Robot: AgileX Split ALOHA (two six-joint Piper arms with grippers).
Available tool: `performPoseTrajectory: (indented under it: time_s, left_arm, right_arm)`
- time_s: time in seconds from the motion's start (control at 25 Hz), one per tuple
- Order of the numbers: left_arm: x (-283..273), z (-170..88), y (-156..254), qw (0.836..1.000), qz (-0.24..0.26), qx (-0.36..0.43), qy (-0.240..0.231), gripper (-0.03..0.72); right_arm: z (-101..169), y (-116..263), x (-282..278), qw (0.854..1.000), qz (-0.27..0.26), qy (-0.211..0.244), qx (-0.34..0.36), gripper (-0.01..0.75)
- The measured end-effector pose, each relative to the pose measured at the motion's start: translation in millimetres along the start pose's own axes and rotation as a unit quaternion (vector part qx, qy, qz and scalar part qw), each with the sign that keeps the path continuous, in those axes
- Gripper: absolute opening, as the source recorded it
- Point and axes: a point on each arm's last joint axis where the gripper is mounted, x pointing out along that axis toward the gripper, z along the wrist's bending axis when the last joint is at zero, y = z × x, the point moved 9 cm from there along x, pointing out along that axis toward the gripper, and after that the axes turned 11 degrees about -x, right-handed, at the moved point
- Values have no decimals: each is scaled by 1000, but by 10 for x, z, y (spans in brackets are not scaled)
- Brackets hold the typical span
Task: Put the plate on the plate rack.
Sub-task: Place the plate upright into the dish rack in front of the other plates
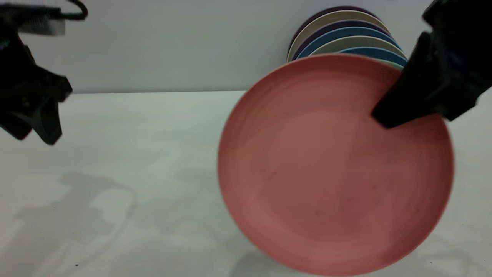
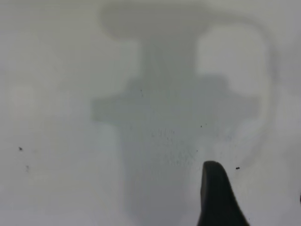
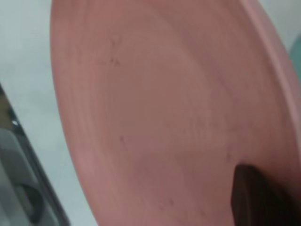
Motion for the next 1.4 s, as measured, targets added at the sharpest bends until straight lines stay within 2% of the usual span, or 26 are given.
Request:
performPoseTrajectory:
  time_s: [0.32, 0.56, 0.8, 1.12, 1.4]
  left_arm:
    - [169, -5, 12, 1000, 14, -1, -1, 454]
    - [170, -11, -29, 1000, 3, -1, 0, 454]
    - [170, -13, -38, 1000, 1, -1, 1, 454]
    - [169, -20, -78, 1000, -11, -1, 3, 454]
    - [168, -25, -108, 1000, -19, -1, 4, 454]
  right_arm:
    - [-173, -87, -319, 995, -1, 62, -79, 60]
    - [-339, -142, -516, 984, 14, 106, -140, 60]
    - [-442, -59, -548, 973, 49, 128, -186, 60]
    - [-615, -145, -599, 956, 43, 179, -228, 60]
    - [-717, -117, -394, 947, 56, 184, -257, 60]
